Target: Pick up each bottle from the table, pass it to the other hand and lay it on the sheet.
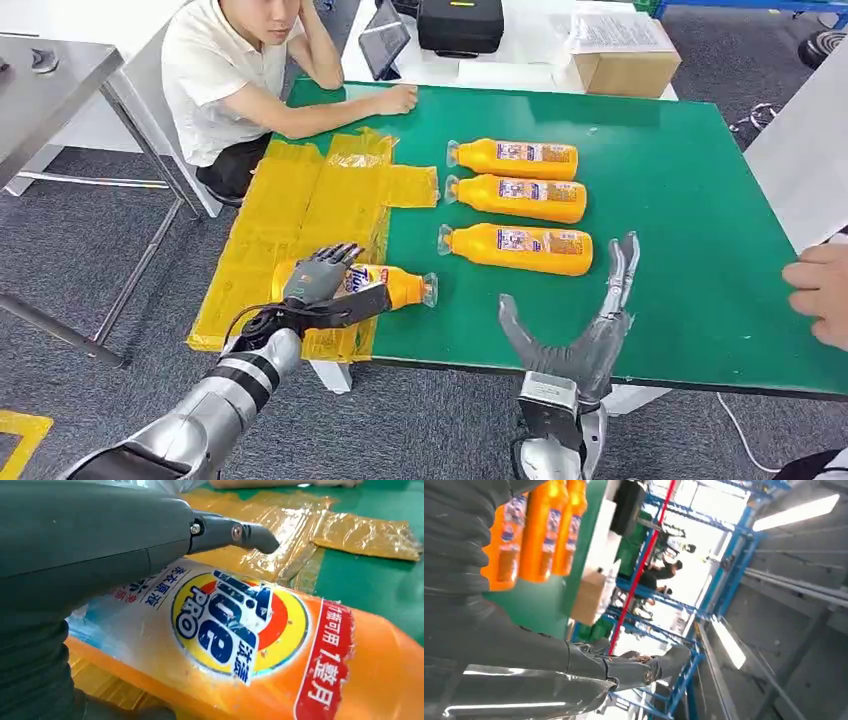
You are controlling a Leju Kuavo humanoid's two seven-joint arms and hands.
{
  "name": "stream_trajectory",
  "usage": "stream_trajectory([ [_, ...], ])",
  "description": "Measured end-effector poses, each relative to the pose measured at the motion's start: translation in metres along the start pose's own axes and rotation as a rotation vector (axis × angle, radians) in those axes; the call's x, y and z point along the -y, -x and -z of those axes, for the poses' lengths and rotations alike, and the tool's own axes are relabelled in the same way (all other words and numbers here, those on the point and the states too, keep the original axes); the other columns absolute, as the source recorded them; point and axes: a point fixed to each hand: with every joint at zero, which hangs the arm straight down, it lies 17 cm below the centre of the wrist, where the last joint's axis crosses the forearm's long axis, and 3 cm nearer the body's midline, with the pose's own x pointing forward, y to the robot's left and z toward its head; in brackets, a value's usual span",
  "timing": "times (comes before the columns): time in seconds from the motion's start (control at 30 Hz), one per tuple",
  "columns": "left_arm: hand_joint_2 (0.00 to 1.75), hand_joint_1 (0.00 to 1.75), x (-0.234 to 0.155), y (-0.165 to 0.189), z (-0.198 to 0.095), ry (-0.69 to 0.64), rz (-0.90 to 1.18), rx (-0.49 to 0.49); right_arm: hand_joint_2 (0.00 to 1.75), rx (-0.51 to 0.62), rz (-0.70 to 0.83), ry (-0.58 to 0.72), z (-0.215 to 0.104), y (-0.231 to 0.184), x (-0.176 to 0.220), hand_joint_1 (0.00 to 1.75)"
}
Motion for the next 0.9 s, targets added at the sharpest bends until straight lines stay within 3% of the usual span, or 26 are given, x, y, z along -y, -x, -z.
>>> stream_trajectory([
  [0.13,1.75,0.0,0.002,0.004,0.001,0.032,-0.009,-0.009,1.75,-0.031,0.016,-0.012,-0.007,0.008,-0.004,0.0],
  [0.3,1.75,0.0,0.01,-0.005,0.001,0.108,-0.059,0.044,1.75,-0.053,0.028,-0.029,-0.012,0.016,-0.008,0.0],
  [0.6,1.75,0.0,0.008,-0.021,-0.001,0.117,-0.137,0.129,1.75,-0.059,0.021,-0.051,-0.017,0.021,-0.012,0.0],
  [0.9,1.75,0.0,0.006,-0.091,-0.036,0.05,-0.535,0.398,1.75,-0.053,0.008,-0.061,-0.02,0.022,-0.012,0.0],
])
